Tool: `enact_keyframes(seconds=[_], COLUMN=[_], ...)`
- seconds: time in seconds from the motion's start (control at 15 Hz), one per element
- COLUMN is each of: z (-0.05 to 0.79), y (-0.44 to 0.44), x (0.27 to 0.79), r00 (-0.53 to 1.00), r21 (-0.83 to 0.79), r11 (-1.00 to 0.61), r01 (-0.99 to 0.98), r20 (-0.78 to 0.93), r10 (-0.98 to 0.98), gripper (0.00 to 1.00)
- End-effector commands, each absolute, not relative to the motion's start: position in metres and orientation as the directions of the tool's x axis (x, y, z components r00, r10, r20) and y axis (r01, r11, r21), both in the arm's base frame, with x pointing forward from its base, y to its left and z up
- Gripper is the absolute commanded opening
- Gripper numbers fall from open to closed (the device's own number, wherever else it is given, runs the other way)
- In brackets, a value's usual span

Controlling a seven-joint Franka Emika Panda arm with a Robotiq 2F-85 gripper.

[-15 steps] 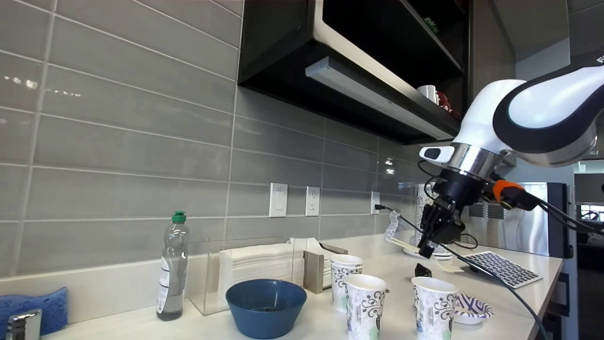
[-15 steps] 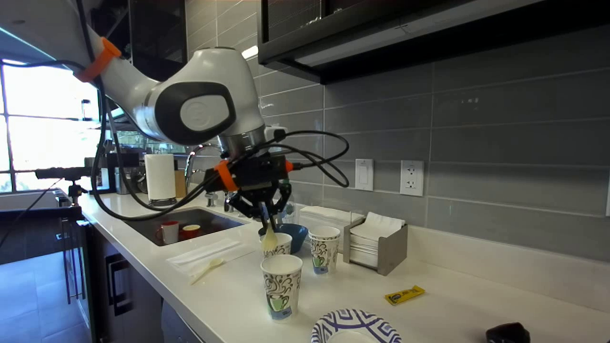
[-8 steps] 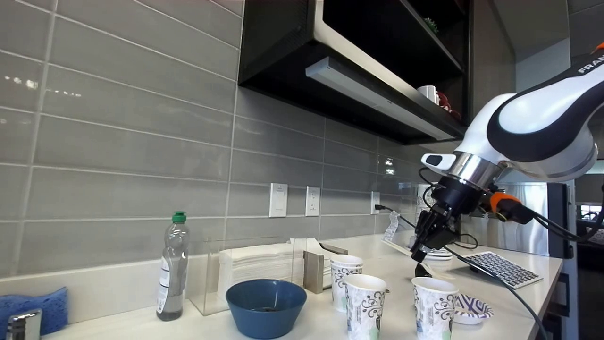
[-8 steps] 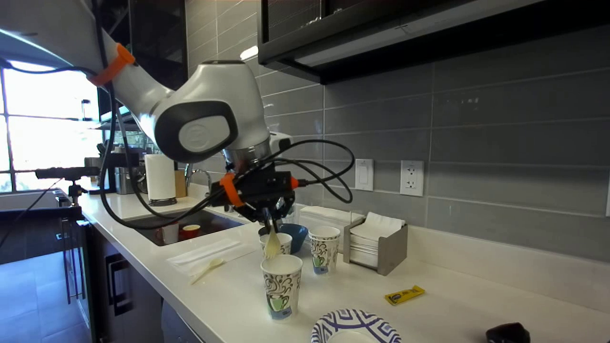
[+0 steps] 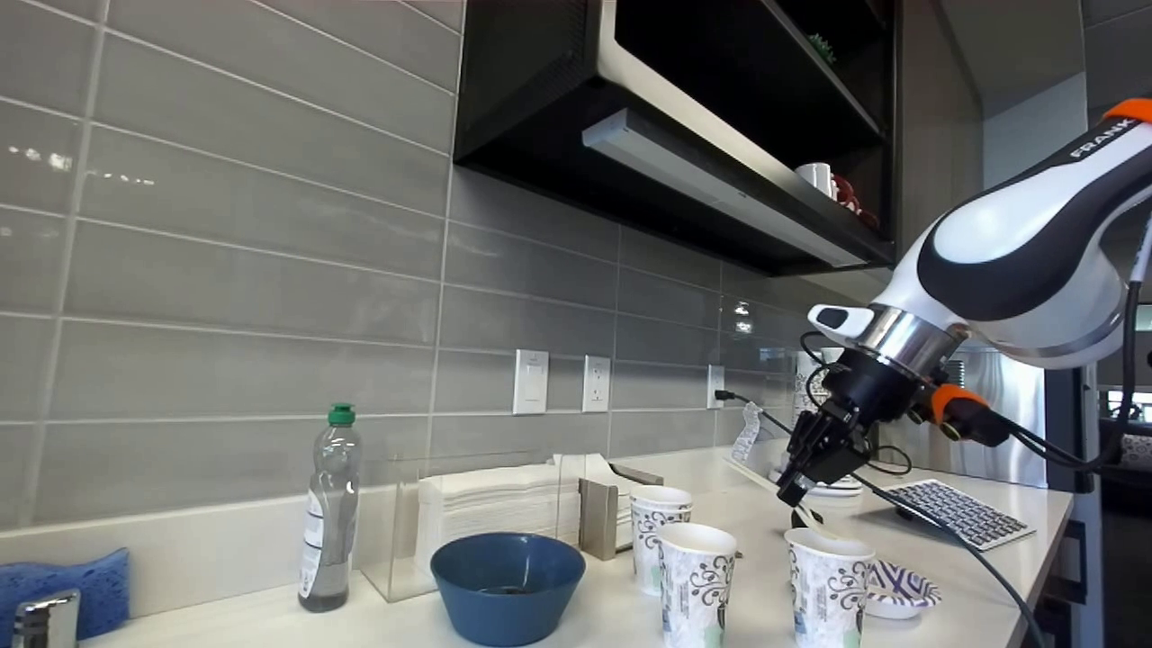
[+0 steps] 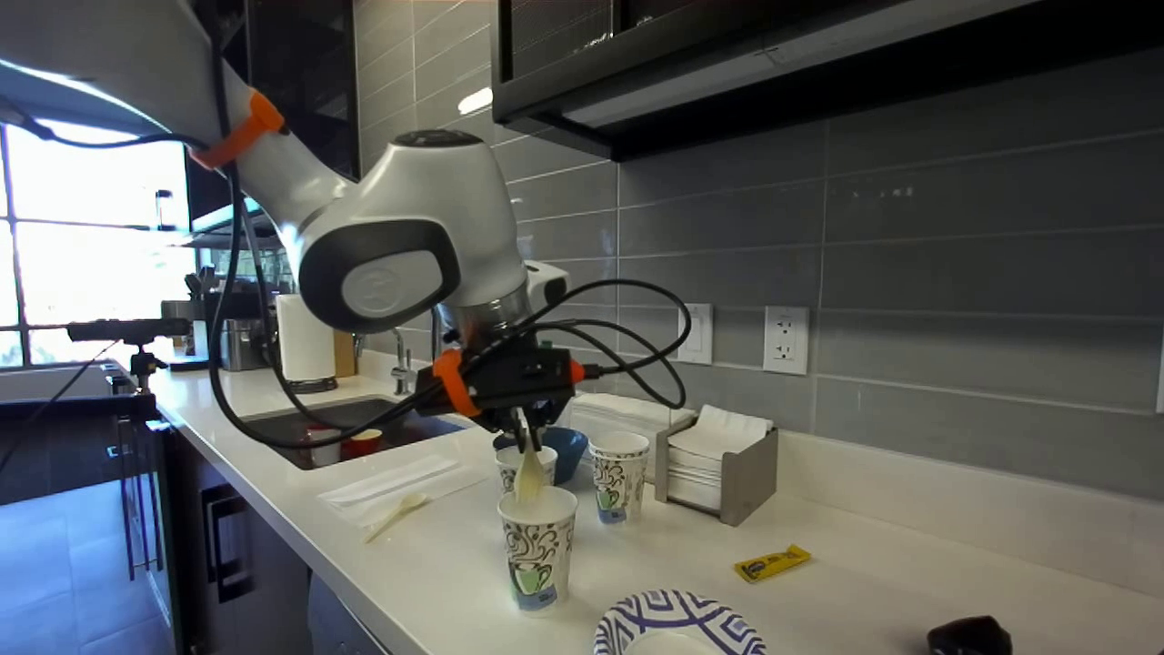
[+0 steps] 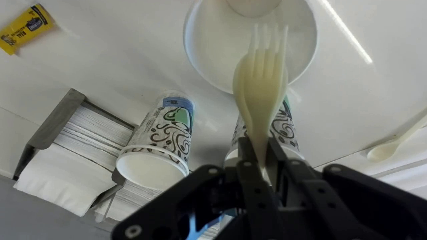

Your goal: Put one white spoon in the coffee cup at the front.

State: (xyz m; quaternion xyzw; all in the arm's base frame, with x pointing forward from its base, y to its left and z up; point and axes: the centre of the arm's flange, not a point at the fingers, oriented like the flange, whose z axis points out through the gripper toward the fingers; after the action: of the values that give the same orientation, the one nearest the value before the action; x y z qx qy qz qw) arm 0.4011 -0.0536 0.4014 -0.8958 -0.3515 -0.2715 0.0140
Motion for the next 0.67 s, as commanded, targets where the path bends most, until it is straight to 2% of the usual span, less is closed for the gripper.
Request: enact_keyframes(seconds=[0.0, 0.6], z=[0.384, 0.367], y=[-0.060, -0.066], x=[0.398, 0.403], r00=[0.593, 0.614], r21=[0.160, 0.139], r11=[-0.756, -0.768], r01=[0.635, 0.626], r20=[0.527, 0.519], r10=[0.609, 0.595], gripper=[0.03, 0.03])
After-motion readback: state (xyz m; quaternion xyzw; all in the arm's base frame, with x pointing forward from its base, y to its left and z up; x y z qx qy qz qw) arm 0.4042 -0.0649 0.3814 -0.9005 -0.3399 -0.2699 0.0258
